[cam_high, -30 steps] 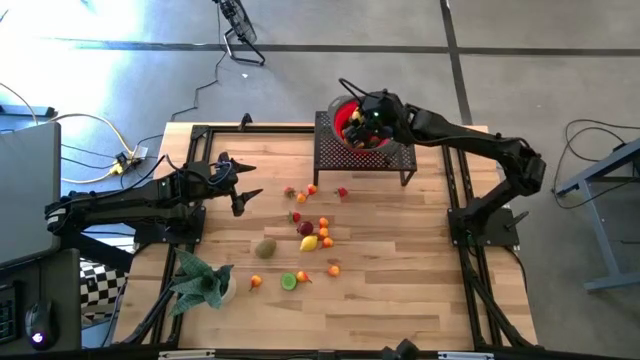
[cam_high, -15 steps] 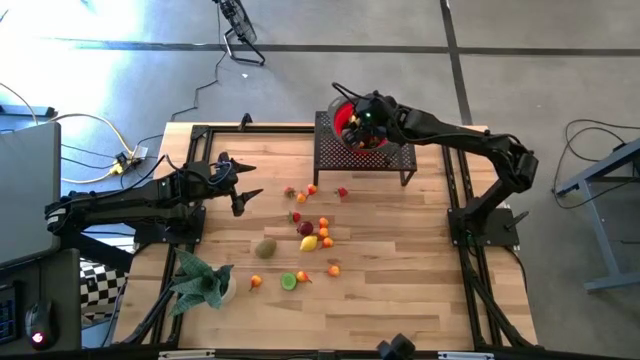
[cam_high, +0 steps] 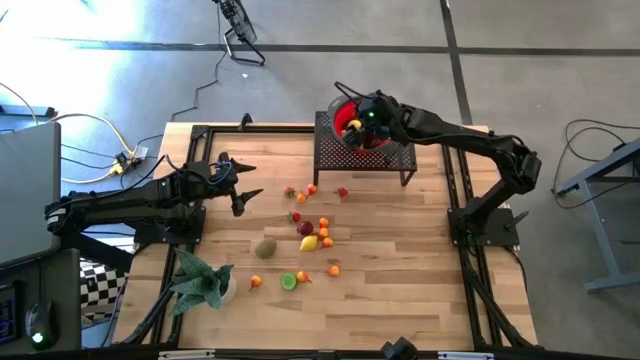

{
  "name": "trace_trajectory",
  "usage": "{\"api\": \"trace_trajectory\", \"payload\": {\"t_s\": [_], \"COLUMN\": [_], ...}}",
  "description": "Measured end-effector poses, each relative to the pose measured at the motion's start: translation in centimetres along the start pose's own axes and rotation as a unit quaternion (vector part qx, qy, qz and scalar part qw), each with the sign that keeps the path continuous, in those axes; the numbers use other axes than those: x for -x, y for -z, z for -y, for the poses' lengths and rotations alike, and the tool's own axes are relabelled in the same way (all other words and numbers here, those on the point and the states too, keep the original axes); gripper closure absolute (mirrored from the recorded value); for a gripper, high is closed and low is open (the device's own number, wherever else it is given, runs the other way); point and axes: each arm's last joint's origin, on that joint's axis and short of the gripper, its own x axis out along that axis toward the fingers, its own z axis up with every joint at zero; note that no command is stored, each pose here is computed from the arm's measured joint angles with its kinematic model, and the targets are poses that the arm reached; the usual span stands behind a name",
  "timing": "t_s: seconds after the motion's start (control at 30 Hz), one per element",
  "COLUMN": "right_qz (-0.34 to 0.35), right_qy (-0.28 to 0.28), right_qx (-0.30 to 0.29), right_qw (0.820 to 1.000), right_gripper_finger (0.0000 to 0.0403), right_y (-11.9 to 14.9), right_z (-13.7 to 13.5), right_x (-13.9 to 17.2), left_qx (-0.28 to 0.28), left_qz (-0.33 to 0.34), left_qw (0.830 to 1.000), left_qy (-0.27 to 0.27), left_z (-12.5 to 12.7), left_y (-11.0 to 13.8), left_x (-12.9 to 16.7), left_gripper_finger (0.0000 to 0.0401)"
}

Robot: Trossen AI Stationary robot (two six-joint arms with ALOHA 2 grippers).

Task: Pick & Place Fruit
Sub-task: Put the kiwi into the strainer on the shelf

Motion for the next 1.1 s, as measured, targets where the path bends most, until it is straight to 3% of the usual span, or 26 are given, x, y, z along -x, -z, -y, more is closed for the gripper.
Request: {"api": "trace_trajectory", "payload": {"t_s": [0.47, 0.67, 0.87, 0.97, 1.1], "right_qz": [0.076, 0.030, -0.061, -0.089, -0.102], "right_qy": [-0.064, -0.084, -0.093, -0.111, -0.139], "right_qx": [0.044, 0.051, -0.005, -0.026, -0.010], "right_qw": [0.994, 0.995, 0.994, 0.990, 0.985], "right_gripper_finger": [0.0170, 0.0201, 0.0228, 0.0238, 0.0251], "right_y": [-0.7, 1.0, 3.3, 4.2, 5.4], "right_z": [-1.3, -1.9, -2.9, -4.3, -7.1], "right_x": [8.1, 10.7, 12.1, 12.5, 12.9], "left_qx": [0.000, 0.000, 0.000, 0.000, 0.000], "left_qz": [0.000, 0.000, 0.000, 0.000, 0.000], "left_qw": [1.000, 1.000, 1.000, 1.000, 1.000], "left_qy": [0.000, 0.000, 0.000, 0.000, 0.000], "left_z": [0.0, 0.0, 0.0, 0.0, 0.0], "left_y": [0.0, 0.0, 0.0, 0.0, 0.0], "left_x": [0.0, 0.0, 0.0, 0.0, 0.0], "left_gripper_finger": [0.0064, 0.0064, 0.0064, 0.0064, 0.0064]}}
